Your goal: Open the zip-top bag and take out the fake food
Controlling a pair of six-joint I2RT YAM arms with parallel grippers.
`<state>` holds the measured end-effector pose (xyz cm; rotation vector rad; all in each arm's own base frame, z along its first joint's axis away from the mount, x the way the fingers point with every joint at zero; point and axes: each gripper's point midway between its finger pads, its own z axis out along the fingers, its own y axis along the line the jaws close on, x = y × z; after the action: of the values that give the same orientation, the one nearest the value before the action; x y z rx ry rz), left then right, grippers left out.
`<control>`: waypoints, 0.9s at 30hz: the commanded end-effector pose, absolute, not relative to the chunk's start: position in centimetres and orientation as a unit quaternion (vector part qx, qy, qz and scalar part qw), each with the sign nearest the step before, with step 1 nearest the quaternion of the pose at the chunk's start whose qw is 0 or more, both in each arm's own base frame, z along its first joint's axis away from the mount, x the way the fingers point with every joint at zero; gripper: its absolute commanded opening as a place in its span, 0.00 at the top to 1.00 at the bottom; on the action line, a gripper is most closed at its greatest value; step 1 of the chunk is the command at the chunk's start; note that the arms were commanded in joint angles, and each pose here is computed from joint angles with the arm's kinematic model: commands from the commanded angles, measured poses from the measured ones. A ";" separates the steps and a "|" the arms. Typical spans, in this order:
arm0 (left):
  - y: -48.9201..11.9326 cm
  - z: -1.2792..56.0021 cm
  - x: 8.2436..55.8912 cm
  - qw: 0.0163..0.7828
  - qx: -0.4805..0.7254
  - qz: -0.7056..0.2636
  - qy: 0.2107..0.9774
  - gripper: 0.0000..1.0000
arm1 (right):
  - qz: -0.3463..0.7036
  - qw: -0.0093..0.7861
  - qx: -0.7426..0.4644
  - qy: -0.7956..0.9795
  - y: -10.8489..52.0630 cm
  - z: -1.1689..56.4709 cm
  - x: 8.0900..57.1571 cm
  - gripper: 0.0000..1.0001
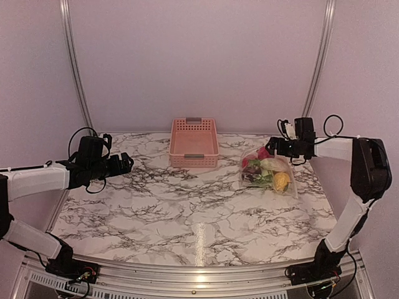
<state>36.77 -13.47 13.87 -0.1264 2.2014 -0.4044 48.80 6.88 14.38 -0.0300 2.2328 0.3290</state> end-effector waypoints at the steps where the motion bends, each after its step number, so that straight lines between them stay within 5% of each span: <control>1: -14.0 15.0 37.0 0.447 -0.042 -0.171 0.877 0.01 | 0.151 0.390 -0.021 0.908 7.5 12.5 48.1 0.01; 15: -14.6 15.1 36.5 0.452 -0.033 -0.198 0.869 0.01 | 0.234 0.333 -0.065 0.911 11.8 9.3 41.0 0.24; 27: -15.1 15.7 36.2 0.453 -0.022 -0.212 0.865 0.01 | 0.264 0.279 -0.149 0.911 18.8 8.4 33.4 0.26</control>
<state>36.71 -14.67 14.87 -0.0875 2.1617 -0.4901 36.50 17.36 9.36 -0.3520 2.3736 0.6561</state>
